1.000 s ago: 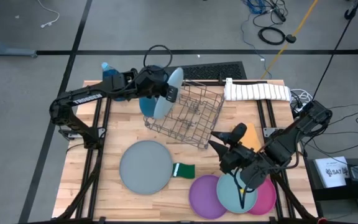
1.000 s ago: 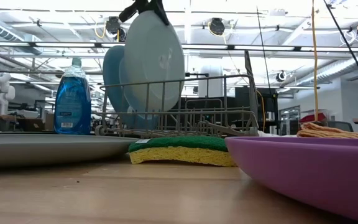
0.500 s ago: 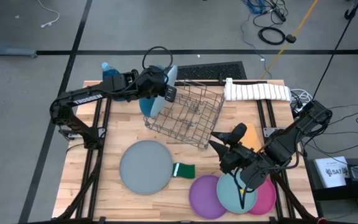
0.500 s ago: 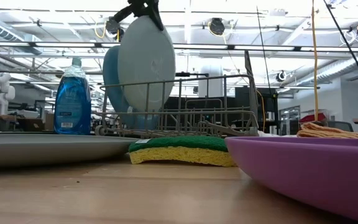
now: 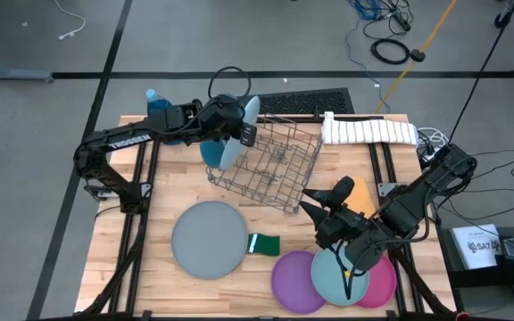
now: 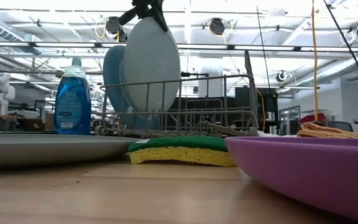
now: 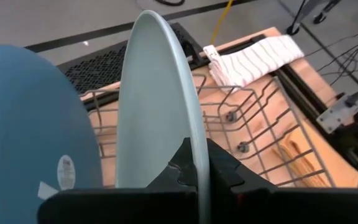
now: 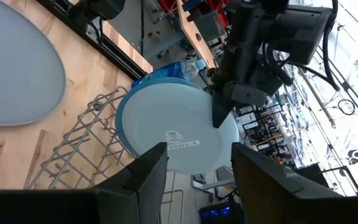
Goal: Sort dishes
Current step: Put the large light blue plate in the dish rack
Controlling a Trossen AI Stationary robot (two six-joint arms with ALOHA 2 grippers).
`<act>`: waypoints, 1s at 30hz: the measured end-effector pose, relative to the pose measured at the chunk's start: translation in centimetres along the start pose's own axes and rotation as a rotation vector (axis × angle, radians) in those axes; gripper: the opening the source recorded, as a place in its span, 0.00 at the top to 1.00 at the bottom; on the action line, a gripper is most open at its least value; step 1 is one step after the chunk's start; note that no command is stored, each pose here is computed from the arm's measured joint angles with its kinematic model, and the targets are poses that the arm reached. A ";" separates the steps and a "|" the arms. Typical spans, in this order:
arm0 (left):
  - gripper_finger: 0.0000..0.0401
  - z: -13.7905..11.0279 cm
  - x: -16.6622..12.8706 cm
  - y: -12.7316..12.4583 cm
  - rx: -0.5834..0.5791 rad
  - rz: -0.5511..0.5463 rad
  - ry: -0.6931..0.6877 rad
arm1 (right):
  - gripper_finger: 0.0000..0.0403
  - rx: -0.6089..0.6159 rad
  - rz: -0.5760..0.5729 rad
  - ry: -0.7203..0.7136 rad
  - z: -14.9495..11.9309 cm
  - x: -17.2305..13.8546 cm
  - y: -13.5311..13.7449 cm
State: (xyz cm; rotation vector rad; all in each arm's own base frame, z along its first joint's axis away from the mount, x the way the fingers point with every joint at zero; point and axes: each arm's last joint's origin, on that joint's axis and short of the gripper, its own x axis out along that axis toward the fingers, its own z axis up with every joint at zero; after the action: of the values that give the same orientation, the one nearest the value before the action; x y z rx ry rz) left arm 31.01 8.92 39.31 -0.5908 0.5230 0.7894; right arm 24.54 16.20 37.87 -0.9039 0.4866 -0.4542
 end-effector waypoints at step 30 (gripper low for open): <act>0.92 -1.0 3.9 0.0 0.087 0.114 0.073 | 0.58 0.006 0.026 -0.010 0.0 0.0 0.1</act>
State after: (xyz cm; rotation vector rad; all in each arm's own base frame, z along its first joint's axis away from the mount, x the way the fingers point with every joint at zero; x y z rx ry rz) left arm 33.11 10.20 36.09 -0.5143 0.6595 0.8510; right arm 24.57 16.27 37.81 -0.8927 0.4870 -0.4266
